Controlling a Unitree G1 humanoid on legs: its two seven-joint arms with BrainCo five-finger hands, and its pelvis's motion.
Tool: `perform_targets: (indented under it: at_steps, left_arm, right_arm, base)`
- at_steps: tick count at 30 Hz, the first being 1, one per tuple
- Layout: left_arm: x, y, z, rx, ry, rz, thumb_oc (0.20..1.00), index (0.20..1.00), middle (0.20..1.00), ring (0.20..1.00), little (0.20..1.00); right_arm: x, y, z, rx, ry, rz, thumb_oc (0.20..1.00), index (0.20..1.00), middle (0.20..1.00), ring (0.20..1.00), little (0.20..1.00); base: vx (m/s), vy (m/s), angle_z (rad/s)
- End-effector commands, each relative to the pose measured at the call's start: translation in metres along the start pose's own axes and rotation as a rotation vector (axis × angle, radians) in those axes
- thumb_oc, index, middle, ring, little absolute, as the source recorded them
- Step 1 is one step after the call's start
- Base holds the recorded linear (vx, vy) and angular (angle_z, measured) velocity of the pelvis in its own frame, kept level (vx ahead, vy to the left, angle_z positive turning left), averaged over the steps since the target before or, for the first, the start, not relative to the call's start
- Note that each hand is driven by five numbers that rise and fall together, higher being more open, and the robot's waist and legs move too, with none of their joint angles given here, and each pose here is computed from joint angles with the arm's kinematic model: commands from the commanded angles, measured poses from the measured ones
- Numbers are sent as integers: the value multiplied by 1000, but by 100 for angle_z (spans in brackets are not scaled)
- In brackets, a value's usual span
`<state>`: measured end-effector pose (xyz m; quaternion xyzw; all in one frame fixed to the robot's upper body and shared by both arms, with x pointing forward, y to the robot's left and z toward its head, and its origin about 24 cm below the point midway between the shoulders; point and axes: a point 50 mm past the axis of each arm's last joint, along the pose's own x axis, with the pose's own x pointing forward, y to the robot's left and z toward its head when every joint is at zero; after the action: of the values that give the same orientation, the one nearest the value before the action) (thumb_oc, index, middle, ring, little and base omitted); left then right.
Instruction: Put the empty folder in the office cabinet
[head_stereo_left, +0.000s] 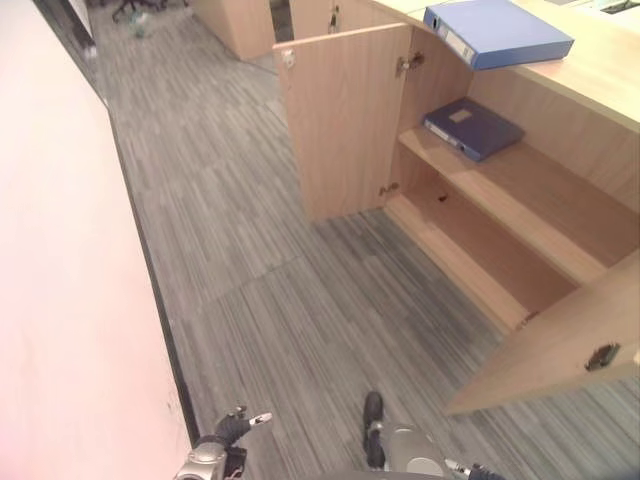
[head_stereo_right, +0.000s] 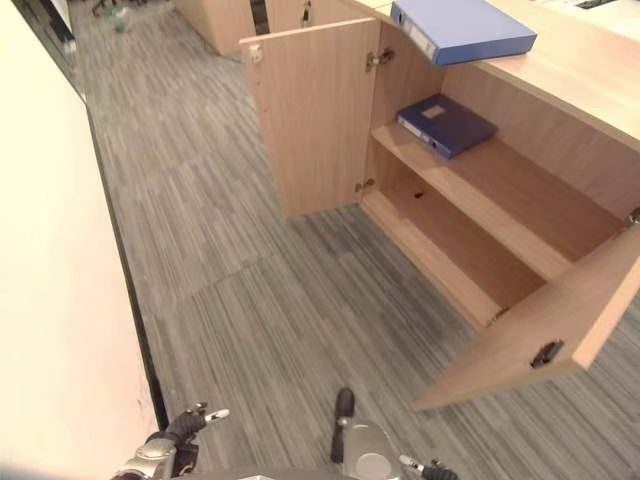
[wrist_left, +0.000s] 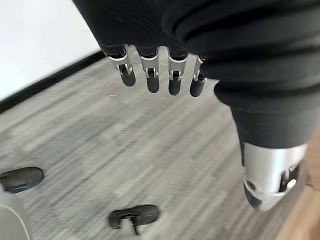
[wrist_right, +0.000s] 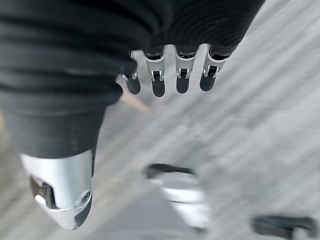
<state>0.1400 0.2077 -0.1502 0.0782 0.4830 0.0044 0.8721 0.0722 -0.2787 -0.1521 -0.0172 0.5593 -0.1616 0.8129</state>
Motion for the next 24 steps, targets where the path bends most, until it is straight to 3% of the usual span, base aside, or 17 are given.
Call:
perform_targets:
  at_steps: [1, 2, 5, 9, 11, 12, 13, 16, 19, 22, 24]
  left_arm:
    - [3, 5, 23, 84, -84, 3, 1000, 1000, 1000, 1000, 1000]
    - [6, 24, 38, 92, -67, 30, 1000, 1000, 1000, 1000, 1000]
    - [1, 31, 40, 173, -152, 77, 1000, 1000, 1000, 1000, 1000]
    - [1, 16, 34, 107, -151, -1, 1000, 1000, 1000, 1000, 1000]
    - [1, 19, 29, 162, -124, 25, 1000, 1000, 1000, 1000, 1000]
    - [-12, 17, 112, 275, -546, 53, 1000, 1000, 1000, 1000, 1000]
    - [-11, 18, 115, 306, -534, 72, 1000, 1000, 1000, 1000, 1000]
    - [-6, 20, 92, 356, -443, 79, 1000, 1000, 1000, 1000, 1000]
    - [-7, -3, 41, 437, -322, 14, 1000, 1000, 1000, 1000, 1000]
    - [-11, -39, 15, 520, -279, -80, 1000, 1000, 1000, 1000, 1000]
    - [-10, -43, 12, 541, -255, -87, 1000, 1000, 1000, 1000, 1000]
  right_arm:
    - [-5, -10, -28, 96, 93, -54, 1000, 1000, 1000, 1000, 1000]
    - [-7, -19, -33, 76, 119, -57, 1000, 1000, 1000, 1000, 1000]
    - [-11, -34, -40, 135, 123, -123, 1000, 1000, 1000, 1000, 1000]
    - [-14, -40, -48, 211, 142, -139, 1000, 1000, 1000, 1000, 1000]
    - [-13, -35, -46, 184, 128, -116, 1000, 1000, 1000, 1000, 1000]
    - [-14, -29, -51, 182, 123, -107, 1000, 1000, 1000, 1000, 1000]
    - [-12, -19, -45, 176, 73, -83, 1000, 1000, 1000, 1000, 1000]
    - [-8, -7, -33, 158, 32, -62, 1000, 1000, 1000, 1000, 1000]
    - [-7, 6, -37, 225, 41, -51, 1000, 1000, 1000, 1000, 1000]
    - [-9, 15, -47, 276, 76, -61, 1000, 1000, 1000, 1000, 1000]
    - [-9, 21, -47, 301, 89, -63, 1000, 1000, 1000, 1000, 1000]
  base:
    - [324, -60, -5]
    - [246, -17, -21]
    - [396, -105, -50]
    - [259, 19, -72]
    - [338, 130, -82]
    - [588, 250, -130]
    - [651, 257, -103]
    - [555, 147, -165]
    - [300, 238, -234]
    - [191, 347, -80]
    - [171, 346, -2]
